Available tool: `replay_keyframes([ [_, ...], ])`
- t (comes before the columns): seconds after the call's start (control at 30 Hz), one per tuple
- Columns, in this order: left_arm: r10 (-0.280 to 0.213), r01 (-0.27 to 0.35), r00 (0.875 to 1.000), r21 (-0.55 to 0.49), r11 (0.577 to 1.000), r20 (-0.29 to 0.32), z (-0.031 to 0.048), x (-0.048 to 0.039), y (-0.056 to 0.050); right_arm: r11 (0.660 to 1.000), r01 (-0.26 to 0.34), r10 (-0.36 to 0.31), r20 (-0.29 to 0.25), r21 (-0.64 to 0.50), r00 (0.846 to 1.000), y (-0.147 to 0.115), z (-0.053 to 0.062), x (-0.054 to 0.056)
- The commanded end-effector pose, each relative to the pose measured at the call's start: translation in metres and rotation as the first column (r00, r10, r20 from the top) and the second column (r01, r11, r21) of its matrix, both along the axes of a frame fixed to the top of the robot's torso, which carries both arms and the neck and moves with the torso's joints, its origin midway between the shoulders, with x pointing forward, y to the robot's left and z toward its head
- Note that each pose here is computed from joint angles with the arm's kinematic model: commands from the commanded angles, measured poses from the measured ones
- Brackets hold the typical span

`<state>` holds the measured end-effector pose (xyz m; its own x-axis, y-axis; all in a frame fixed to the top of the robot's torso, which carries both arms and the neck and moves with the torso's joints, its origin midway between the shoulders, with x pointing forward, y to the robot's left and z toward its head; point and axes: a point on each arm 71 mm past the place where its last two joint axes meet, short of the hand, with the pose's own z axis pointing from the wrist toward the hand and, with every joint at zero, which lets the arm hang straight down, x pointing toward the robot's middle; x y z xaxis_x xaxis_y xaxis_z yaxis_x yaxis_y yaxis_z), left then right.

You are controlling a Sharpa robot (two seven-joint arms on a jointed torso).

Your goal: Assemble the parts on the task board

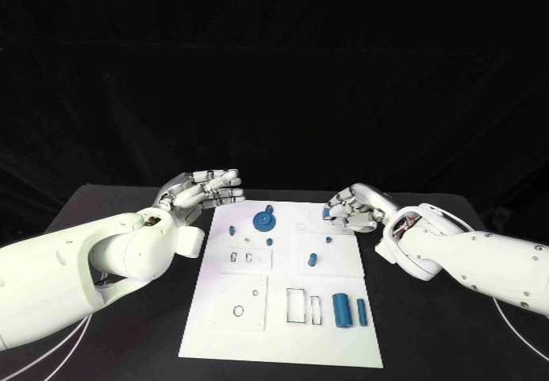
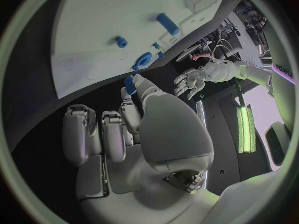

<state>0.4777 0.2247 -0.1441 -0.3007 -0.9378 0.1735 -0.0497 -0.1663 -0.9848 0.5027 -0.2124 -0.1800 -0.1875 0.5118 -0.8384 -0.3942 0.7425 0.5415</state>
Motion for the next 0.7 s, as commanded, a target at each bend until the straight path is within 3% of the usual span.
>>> replay_keyframes([
  [0.03,-0.012,0.012,1.0,-0.009,1.0,0.008,0.0007,0.0017,-0.001,1.0,-0.003,0.003,-0.007,0.001,1.0,0.018,0.003,-0.005],
  [0.4,-0.006,0.006,1.0,-0.006,1.0,0.007,-0.0017,0.006,0.0,0.991,-0.118,0.117,-0.027,-0.067,0.993,0.085,-0.003,-0.025],
  [0.7,-0.008,0.008,1.0,-0.006,1.0,0.006,-0.0025,0.0074,-0.001,0.982,-0.157,0.155,-0.031,-0.107,0.987,0.118,-0.016,-0.033],
])
